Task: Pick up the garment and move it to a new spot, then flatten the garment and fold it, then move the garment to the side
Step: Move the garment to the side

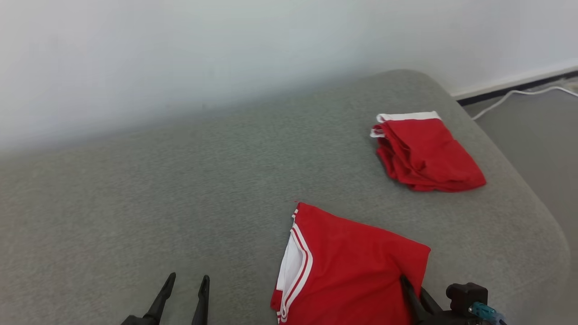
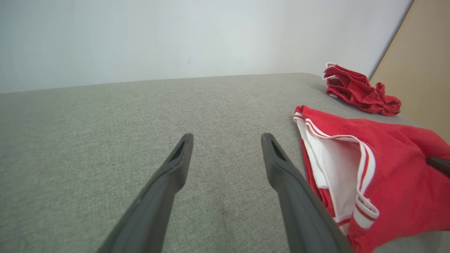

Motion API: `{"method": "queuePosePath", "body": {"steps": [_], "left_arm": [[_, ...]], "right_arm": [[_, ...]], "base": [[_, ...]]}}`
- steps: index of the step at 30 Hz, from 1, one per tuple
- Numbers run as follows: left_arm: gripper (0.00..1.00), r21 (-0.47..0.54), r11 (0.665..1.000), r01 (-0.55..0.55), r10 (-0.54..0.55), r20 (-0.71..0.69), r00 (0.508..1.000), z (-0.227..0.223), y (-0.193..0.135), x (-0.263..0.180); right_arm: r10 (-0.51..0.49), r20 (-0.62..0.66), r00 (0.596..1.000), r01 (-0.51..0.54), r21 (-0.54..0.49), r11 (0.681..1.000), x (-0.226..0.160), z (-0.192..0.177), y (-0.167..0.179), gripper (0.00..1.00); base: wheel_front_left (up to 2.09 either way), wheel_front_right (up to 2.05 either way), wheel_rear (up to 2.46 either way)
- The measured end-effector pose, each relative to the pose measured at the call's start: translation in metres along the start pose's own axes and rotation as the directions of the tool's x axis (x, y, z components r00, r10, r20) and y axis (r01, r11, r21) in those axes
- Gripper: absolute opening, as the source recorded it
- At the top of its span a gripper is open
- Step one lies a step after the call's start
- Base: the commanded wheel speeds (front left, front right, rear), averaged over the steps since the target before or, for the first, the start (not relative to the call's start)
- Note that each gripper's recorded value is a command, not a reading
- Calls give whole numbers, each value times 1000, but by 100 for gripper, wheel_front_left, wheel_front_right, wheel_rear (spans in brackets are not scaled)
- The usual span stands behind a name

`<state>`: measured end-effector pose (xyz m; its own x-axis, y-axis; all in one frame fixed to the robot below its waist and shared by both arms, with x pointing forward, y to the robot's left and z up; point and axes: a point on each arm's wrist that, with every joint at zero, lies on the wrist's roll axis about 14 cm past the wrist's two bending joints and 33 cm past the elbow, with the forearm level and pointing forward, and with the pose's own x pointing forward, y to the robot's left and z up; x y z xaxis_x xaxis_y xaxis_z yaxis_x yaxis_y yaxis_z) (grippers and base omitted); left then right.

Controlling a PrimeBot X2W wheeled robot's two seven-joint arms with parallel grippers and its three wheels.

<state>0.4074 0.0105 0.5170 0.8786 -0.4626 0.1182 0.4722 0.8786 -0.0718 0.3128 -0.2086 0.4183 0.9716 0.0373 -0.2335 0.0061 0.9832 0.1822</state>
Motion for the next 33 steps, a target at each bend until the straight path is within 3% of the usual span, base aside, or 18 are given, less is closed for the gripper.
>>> {"method": "queuePosePath", "body": {"steps": [8, 16, 22, 33], "left_arm": [[100, -16, 997, 75, -75, -12, 997, -8, -22, 16], [100, -8, 999, 50, -50, -4, 999, -8, -11, 16], [100, -8, 1000, 18, -18, -12, 1000, -11, 1, 12], [100, -7, 999, -40, 40, -29, 999, -18, 22, 5]], "right_arm": [[-83, -9, 996, 83, 3, 997, -15, -4, -27, 0], [-60, 20, 998, 61, -60, 996, 3, 16, -31, 0], [12, 95, 995, 6, -189, 982, 34, 61, -28, 0], [59, 216, 975, 32, -393, 919, 82, 151, -45, 0]], "base": [[0, 0, 0], [0, 0, 0], [0, 0, 0], [0, 0, 0]]}}
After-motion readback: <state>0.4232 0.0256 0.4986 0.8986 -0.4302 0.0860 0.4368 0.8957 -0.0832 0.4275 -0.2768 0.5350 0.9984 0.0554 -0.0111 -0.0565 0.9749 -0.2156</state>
